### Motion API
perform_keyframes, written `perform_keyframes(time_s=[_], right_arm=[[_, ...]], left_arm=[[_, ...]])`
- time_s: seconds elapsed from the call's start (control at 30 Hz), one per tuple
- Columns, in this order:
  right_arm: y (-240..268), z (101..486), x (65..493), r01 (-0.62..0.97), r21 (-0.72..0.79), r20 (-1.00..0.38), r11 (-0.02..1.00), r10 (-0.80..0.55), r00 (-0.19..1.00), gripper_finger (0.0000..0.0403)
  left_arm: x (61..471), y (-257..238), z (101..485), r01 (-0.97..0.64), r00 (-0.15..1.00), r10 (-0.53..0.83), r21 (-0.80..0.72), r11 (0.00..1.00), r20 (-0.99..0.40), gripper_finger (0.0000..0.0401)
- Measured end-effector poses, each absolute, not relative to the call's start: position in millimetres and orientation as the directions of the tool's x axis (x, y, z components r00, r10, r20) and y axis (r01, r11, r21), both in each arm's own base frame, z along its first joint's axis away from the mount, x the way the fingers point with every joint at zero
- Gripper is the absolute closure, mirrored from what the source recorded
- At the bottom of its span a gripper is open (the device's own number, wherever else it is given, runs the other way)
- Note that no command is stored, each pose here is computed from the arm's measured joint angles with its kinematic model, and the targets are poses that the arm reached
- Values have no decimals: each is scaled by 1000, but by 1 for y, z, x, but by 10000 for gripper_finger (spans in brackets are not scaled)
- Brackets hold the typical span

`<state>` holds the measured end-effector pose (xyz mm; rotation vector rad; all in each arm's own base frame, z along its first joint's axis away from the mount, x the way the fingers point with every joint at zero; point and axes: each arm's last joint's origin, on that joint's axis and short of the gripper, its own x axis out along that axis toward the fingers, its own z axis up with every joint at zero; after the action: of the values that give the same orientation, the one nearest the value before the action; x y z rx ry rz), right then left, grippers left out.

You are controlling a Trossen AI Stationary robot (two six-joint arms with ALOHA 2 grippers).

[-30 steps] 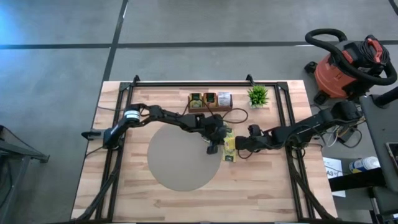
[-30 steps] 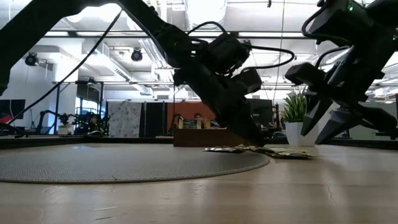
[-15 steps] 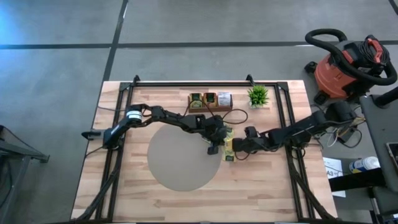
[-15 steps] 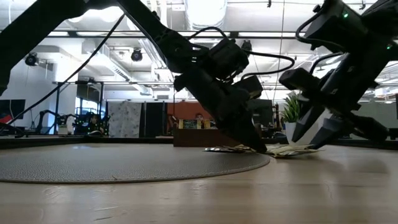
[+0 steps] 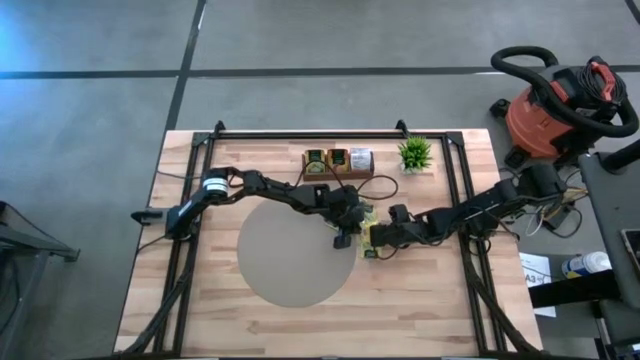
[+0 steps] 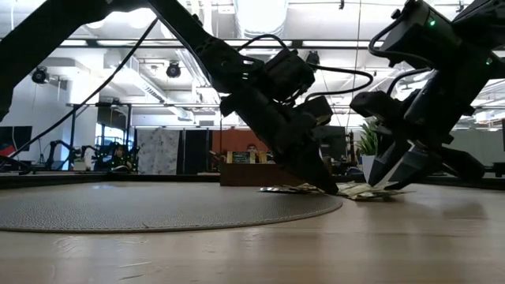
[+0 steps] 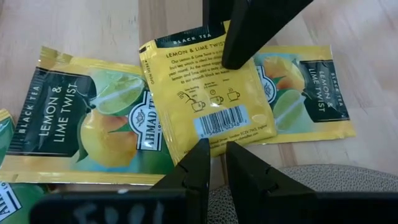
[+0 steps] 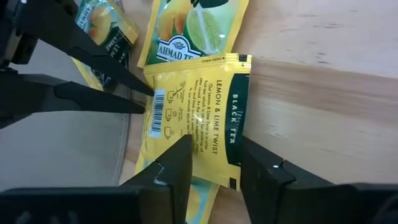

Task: Pick & Place Tea
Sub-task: Put the yellow tea sachet into the left compartment of the wooden organizer

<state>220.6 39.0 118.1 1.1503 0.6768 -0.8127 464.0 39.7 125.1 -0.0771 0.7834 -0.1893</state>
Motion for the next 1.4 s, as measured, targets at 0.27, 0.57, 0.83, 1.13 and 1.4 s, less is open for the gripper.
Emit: perform_keyframes(time_s=[0.27, 0.57, 0.83, 1.13, 1.4], right_arm=[[39, 119, 221, 841, 493, -819, 223, -207, 535, 284], [35, 133, 234, 812, 484, -794, 326, -226, 564, 299], [19, 140, 242, 803, 472, -803, 365, -199, 562, 321], [17, 147, 243, 761, 468, -789, 449, -175, 589, 388], [13, 166, 238, 738, 551, -739, 391, -184, 649, 393]], left_arm=[[464, 40, 125, 140, 692, -198, -140, 980, -694, 346], [463, 40, 125, 140, 689, -199, -142, 980, -697, 346], [464, 40, 130, 137, 694, -196, -140, 981, -693, 346], [461, 40, 140, 80, 682, -175, -166, 983, -710, 346], [441, 36, 204, -24, 745, -13, -47, 999, -667, 346]])
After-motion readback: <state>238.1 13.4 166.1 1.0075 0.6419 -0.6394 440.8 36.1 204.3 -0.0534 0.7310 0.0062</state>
